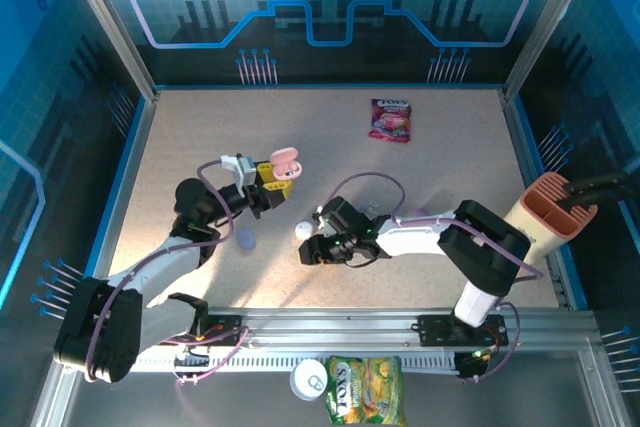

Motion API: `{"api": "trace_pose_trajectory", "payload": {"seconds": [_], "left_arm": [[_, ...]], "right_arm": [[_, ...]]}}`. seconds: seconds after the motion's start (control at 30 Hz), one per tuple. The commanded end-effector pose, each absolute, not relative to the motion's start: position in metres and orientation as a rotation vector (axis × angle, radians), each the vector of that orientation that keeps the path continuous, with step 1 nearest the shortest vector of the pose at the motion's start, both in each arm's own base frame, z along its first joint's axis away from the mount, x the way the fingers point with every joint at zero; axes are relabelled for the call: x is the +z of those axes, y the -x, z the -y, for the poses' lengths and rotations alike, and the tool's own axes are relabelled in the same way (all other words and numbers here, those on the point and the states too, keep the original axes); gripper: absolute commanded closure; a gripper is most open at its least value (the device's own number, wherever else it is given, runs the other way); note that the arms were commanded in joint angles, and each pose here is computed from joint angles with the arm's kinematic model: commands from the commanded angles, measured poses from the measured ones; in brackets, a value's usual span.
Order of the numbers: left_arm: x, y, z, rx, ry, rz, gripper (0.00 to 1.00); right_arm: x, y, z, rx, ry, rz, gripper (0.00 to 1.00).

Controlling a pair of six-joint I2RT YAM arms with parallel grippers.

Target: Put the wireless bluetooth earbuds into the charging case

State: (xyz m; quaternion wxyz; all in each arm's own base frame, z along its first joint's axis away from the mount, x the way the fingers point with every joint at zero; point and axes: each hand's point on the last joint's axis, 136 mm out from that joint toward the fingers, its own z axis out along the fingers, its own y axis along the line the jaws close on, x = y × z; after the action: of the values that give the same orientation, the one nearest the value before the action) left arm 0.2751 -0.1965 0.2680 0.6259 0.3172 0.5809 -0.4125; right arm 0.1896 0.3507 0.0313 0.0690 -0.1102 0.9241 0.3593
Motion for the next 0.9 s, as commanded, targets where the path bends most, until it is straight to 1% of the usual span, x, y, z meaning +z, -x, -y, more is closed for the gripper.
{"api": "trace_pose_trajectory", "payload": {"seconds": [0.0, 0.23, 0.27, 0.37, 0.47, 0.67, 0.87], "left_arm": [[0.286, -0.274, 0.195, -0.945, -0.727, -1.29, 0.61], [0.283, -0.274, 0.195, -0.951, -0.725, -1.294, 0.61], [0.282, -0.274, 0.195, -0.949, -0.724, -1.294, 0.61], [0.282, -0.276, 0.193, -0.94, -0.713, -1.293, 0.61], [0.282, -0.279, 0.19, -0.932, -0.695, -1.295, 0.61], [0.287, -0.303, 0.166, -0.881, -0.573, -1.302, 0.61], [0.303, -0.324, 0.135, -0.834, -0.489, -1.285, 0.61]], "right_arm": [[0.029, -0.205, -0.345, 1.023, 0.334, -2.774, 0.49], [0.026, -0.209, -0.352, 1.019, 0.407, -2.792, 0.48], [0.035, -0.215, -0.36, 1.044, 0.417, -2.762, 0.48], [0.04, -0.218, -0.363, 1.045, 0.438, -2.747, 0.48], [0.044, -0.22, -0.36, 0.992, 0.489, -2.732, 0.47], [0.055, -0.224, -0.342, 0.734, 0.582, -2.7, 0.47], [0.067, -0.213, -0.334, 0.41, 0.731, -2.682, 0.47]]}}
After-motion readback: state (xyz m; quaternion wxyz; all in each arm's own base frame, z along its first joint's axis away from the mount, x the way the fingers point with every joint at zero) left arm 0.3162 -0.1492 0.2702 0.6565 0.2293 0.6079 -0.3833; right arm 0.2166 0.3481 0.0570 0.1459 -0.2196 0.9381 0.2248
